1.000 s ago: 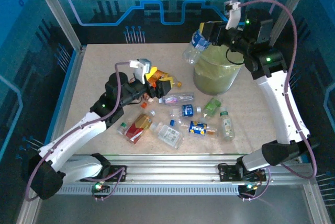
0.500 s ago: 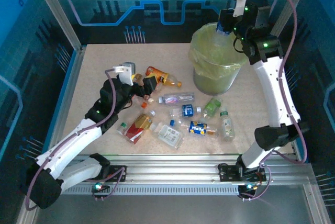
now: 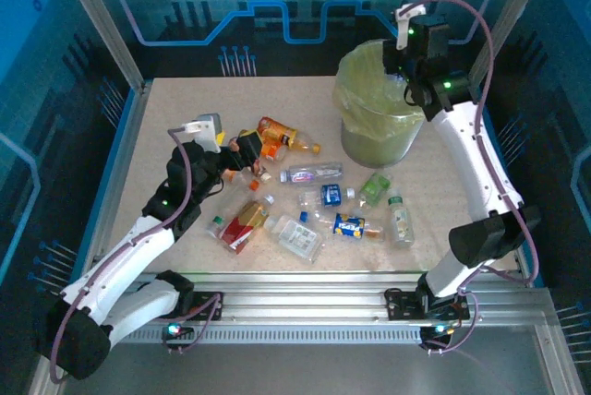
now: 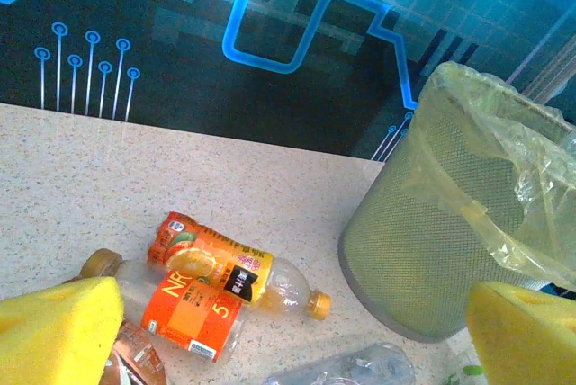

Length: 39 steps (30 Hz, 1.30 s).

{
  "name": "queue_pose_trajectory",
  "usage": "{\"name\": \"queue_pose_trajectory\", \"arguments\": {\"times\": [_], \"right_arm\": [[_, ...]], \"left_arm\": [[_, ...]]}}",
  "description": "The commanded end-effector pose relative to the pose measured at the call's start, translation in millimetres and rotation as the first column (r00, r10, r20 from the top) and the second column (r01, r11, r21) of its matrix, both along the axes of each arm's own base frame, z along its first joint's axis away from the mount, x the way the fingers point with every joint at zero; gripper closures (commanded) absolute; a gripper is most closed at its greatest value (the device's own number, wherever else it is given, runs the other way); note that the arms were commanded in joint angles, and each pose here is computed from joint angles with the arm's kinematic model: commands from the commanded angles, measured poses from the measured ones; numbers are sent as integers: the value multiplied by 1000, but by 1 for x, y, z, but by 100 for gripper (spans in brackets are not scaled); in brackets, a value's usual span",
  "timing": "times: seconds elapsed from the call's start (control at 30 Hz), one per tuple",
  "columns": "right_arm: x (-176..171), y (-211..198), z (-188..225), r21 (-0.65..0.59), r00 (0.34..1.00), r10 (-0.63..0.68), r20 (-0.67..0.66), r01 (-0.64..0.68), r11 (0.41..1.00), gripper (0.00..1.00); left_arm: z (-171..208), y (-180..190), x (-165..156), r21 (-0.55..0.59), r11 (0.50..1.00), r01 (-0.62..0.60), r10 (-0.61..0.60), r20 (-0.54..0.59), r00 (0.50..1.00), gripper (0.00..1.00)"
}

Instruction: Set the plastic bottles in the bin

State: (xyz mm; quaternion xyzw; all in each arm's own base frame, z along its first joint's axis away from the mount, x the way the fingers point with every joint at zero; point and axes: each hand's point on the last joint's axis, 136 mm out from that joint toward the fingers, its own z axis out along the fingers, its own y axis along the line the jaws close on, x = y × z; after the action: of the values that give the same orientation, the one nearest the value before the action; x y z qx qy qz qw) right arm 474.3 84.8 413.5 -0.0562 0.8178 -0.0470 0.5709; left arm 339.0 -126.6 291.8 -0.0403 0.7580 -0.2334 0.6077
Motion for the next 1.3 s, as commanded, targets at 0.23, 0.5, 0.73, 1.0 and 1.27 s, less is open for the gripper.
{"name": "queue_pose_trajectory", "arguments": {"times": [0.23, 0.5, 0.73, 1.0, 1.27], "right_arm": [[24, 9, -40, -80, 1000, -18, 2, 18, 997, 100], [54, 13, -99, -88, 990, -16, -141, 4, 996, 100], [70, -1, -150, -22, 959, -27, -282, 22, 1000, 93], [74, -6, -196, -4, 913, -31, -406, 32, 999, 79], [75, -10, -215, -14, 886, -35, -463, 32, 999, 58]], "left_arm": [[-5, 9, -5, -11, 1000, -24, 24, -12, 1000, 1], [-9, 10, -5, -1, 1000, -21, 21, -22, 1000, 1], [-14, 12, -6, 11, 1000, -29, 29, -41, 999, 1], [-21, 15, -5, 14, 999, -43, 44, -56, 997, 1], [-28, 17, -4, 23, 998, -50, 52, -76, 996, 1]]}}
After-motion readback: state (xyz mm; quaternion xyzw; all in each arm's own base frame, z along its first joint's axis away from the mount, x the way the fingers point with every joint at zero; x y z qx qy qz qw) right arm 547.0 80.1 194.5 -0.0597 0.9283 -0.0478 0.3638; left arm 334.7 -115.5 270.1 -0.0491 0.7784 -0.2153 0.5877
